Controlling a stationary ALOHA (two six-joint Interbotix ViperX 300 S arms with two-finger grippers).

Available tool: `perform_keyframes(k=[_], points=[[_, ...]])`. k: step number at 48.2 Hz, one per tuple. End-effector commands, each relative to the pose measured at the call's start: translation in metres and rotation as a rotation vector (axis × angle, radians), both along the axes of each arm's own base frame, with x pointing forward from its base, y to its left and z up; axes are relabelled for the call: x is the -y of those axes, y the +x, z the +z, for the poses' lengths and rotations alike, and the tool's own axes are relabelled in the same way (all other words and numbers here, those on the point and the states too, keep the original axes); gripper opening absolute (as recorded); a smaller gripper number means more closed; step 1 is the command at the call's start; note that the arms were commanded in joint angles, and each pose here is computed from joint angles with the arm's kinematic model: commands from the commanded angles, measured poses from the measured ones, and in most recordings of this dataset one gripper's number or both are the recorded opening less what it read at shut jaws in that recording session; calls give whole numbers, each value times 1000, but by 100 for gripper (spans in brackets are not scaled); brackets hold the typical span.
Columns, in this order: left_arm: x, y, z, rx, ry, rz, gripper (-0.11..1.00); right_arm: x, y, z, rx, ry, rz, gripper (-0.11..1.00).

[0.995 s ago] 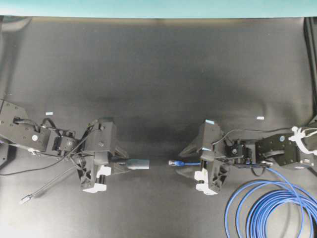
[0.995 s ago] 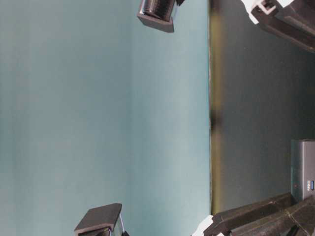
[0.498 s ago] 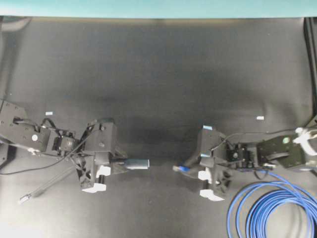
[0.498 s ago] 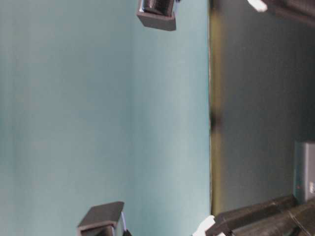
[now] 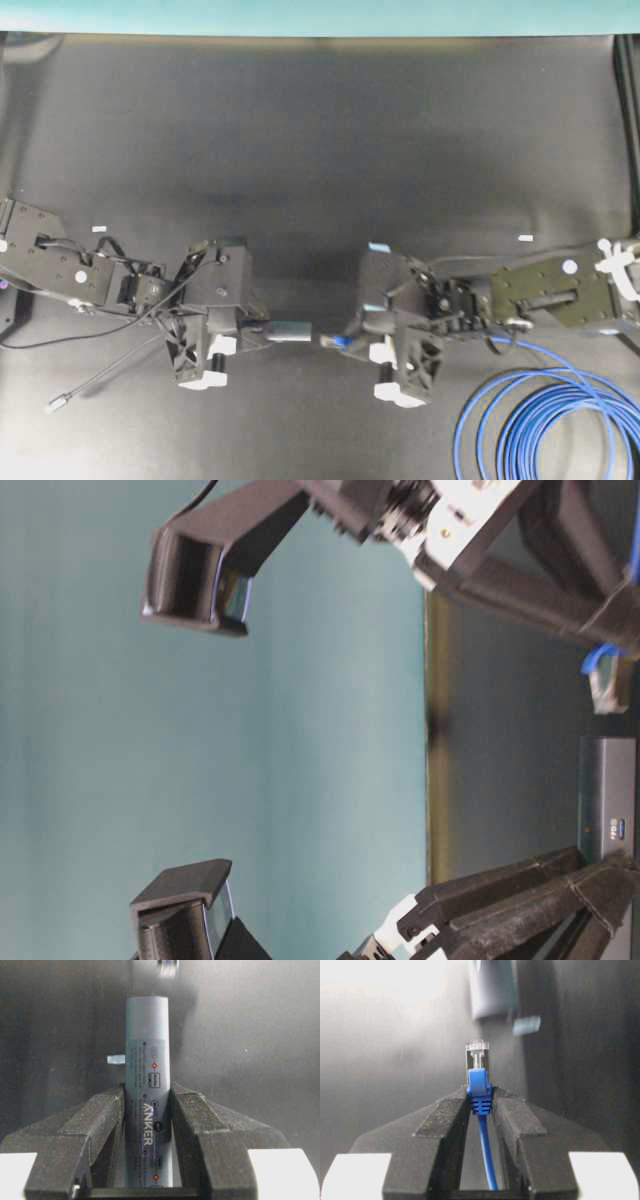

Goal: Insert the LAN cable into the hub.
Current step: 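Lift both and move the plug toward the hub's port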

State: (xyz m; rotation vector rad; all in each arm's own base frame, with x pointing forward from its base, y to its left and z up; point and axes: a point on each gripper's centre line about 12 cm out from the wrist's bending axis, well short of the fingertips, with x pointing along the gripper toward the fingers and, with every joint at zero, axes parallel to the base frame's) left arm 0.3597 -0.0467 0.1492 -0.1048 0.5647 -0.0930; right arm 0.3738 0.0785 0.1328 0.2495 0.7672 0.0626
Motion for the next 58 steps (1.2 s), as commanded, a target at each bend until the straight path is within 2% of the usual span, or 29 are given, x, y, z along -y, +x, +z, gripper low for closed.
perform_keyframes(k=[1,46,58], points=[[1,5,9,29,0,-3,28,4,6,7,26,-4,-6,13],[-2,9,6,26,11,0,28,7,17,1,17,-23,0,13],[-2,13,7,27,17,-4,28,10,15,-2,-16,-24,-6,13]])
